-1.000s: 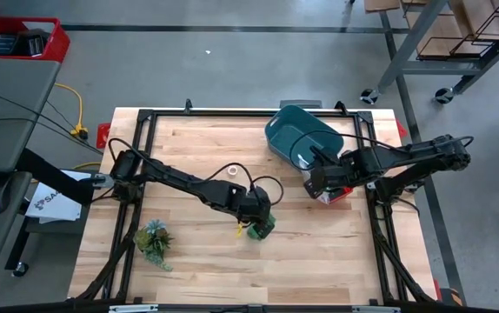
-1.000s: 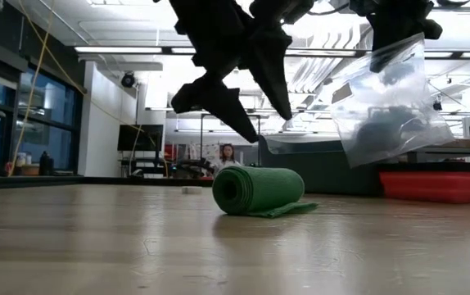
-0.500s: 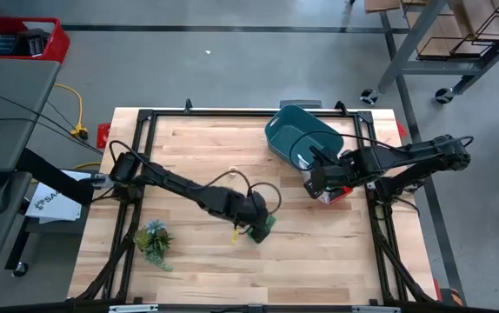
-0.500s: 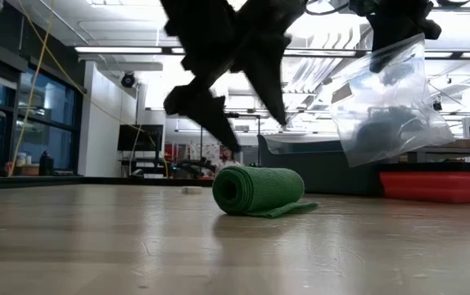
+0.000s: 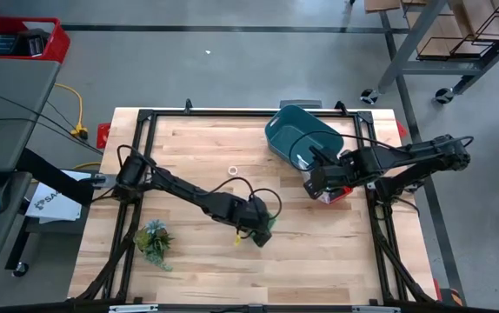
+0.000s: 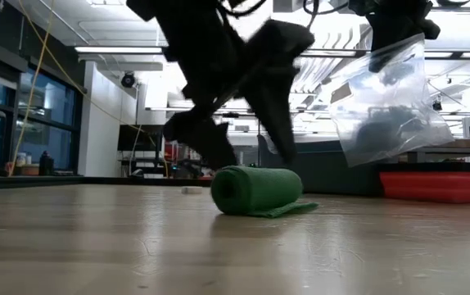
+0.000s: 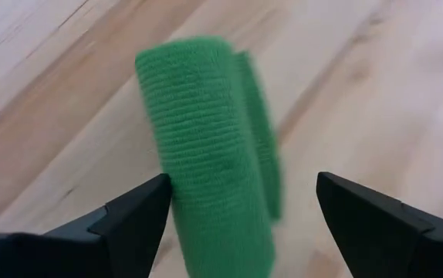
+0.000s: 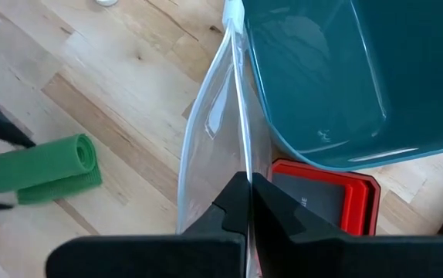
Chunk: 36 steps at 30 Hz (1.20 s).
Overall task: Roll bandage
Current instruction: Put the green bandage into the transparent zip bag
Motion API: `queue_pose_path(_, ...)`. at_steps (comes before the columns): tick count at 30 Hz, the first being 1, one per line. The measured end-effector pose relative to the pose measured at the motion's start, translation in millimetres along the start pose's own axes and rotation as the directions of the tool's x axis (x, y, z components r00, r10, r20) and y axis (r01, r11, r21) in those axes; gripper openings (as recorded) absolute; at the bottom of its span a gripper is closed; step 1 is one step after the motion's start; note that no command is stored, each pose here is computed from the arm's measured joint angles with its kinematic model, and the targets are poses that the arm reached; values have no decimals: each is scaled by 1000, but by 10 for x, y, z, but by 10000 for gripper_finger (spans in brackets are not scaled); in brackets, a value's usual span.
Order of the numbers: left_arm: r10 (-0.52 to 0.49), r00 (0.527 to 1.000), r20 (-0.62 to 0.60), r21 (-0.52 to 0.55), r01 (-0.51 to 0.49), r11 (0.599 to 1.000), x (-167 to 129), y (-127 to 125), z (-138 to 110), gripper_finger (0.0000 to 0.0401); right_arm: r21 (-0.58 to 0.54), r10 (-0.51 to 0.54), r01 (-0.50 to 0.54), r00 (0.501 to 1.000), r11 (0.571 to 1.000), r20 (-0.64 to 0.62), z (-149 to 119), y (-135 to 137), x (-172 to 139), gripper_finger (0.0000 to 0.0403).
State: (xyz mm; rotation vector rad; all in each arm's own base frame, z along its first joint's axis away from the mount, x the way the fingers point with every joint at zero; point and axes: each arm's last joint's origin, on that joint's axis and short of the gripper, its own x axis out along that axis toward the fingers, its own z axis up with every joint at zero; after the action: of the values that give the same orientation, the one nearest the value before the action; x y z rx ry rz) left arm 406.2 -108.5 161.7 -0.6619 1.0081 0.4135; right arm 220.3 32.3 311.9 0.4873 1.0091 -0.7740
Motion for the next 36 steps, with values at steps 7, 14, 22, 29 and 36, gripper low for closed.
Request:
queue_pose_path(7, 73, 996, -47, -45, -76, 996, 192, 78, -73, 320, 7, 8, -8, 1000, 1000, 4, 5, 7, -1, 0)
queue_pose_path(14, 63, 996, -56, -49, -65, 997, 207, 54, -83, 314, 10, 13, -13, 1000, 1000, 6, 8, 12, 0, 0)
queue_pose_path(22, 137, 988, -76, -21, -139, 990, 192, 102, -102, 136, 19, 17, -18, 1000, 1000, 9, 10, 16, -1, 0)
queue_pose_path(29, 123, 992, -19, 73, -121, 990, -161, 70, -12, 38, 19, 68, -69, 997, 997, 22, 34, 62, -3, 0)
queue_pose_path(36, 6, 950, 311, 219, -77, 973, -1394, 22, 202, 40, 1, 261, -262, 964, 965, 52, 122, 261, 2, 0)
